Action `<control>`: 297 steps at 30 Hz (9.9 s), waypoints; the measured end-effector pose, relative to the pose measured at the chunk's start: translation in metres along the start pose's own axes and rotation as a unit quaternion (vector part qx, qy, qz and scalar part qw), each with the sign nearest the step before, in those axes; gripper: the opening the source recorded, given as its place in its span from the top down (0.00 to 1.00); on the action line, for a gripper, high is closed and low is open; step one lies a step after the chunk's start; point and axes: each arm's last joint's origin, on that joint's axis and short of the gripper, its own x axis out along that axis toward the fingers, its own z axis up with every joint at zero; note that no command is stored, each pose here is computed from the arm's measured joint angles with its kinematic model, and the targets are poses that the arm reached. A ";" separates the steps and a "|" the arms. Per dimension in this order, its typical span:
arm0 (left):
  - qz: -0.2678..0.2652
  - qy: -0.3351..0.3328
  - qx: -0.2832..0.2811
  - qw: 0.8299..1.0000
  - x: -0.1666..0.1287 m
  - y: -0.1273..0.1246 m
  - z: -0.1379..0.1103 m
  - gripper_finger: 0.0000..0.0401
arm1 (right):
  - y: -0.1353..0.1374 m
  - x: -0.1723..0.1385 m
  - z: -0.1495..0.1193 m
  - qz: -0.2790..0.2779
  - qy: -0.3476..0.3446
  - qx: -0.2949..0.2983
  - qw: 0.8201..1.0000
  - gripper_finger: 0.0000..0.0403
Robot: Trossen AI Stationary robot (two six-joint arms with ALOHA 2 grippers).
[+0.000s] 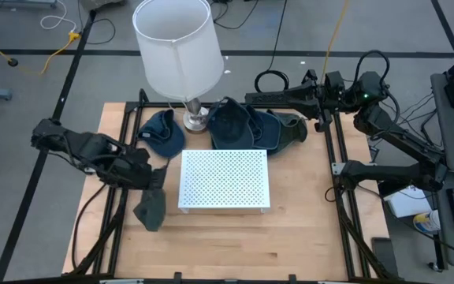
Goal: Pick & Place hat
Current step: Put the bottom left black cap on the left side of the shelf
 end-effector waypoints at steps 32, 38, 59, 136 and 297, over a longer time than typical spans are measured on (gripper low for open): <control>-0.347 -0.082 0.302 0.884 -0.066 -0.058 -0.009 0.99 | 0.004 0.000 -0.003 0.078 0.047 0.134 0.987 0.60; -0.403 -0.210 0.332 0.827 -0.080 -0.071 -0.003 0.99 | 0.005 -0.001 -0.003 0.089 0.056 0.173 0.979 0.60; -0.360 -0.492 0.454 0.650 -0.093 -0.104 -0.008 0.99 | 0.008 0.003 -0.003 0.074 0.045 0.259 0.962 0.60; -0.346 -0.559 0.615 0.436 -0.068 -0.146 -0.025 0.97 | 0.156 0.115 -0.070 0.229 -0.203 0.225 0.925 0.91; -0.546 -0.107 0.094 0.825 0.009 0.008 0.040 0.98 | 0.139 0.006 -0.014 0.073 -0.011 -0.020 0.997 0.48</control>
